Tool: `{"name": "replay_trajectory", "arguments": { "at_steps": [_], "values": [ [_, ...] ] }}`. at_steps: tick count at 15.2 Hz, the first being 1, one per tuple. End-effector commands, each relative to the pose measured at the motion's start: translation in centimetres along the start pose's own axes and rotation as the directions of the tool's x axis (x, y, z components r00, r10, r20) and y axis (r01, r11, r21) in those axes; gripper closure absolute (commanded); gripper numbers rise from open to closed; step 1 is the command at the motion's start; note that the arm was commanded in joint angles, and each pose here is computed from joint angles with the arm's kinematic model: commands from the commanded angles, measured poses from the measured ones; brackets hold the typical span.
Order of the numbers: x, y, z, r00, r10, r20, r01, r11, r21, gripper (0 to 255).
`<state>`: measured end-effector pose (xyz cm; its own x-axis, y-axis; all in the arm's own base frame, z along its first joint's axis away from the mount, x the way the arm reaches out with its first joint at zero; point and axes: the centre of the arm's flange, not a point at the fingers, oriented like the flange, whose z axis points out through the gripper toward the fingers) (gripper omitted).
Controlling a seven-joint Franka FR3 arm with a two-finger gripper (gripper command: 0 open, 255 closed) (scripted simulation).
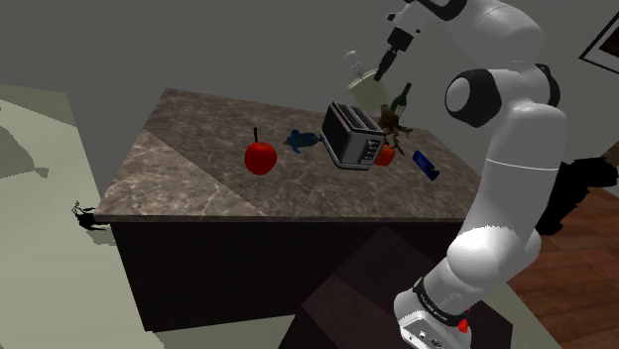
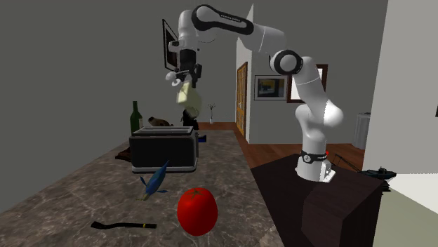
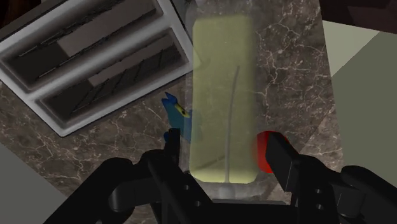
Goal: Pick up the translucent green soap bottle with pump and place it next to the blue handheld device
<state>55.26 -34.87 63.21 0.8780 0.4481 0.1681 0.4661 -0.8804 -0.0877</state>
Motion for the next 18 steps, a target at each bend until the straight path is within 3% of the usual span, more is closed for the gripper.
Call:
{"name": "replay_trajectory", "arguments": {
  "at_steps": [1,18],
  "values": [
    [-2.4,0.2,-0.4,1.000,-0.001,0.000,0.001,1.000,0.001,255],
    [-23.9,5.3,-4.6,1.000,-0.001,0.000,0.001,1.000,0.001,255]
  ]
}}
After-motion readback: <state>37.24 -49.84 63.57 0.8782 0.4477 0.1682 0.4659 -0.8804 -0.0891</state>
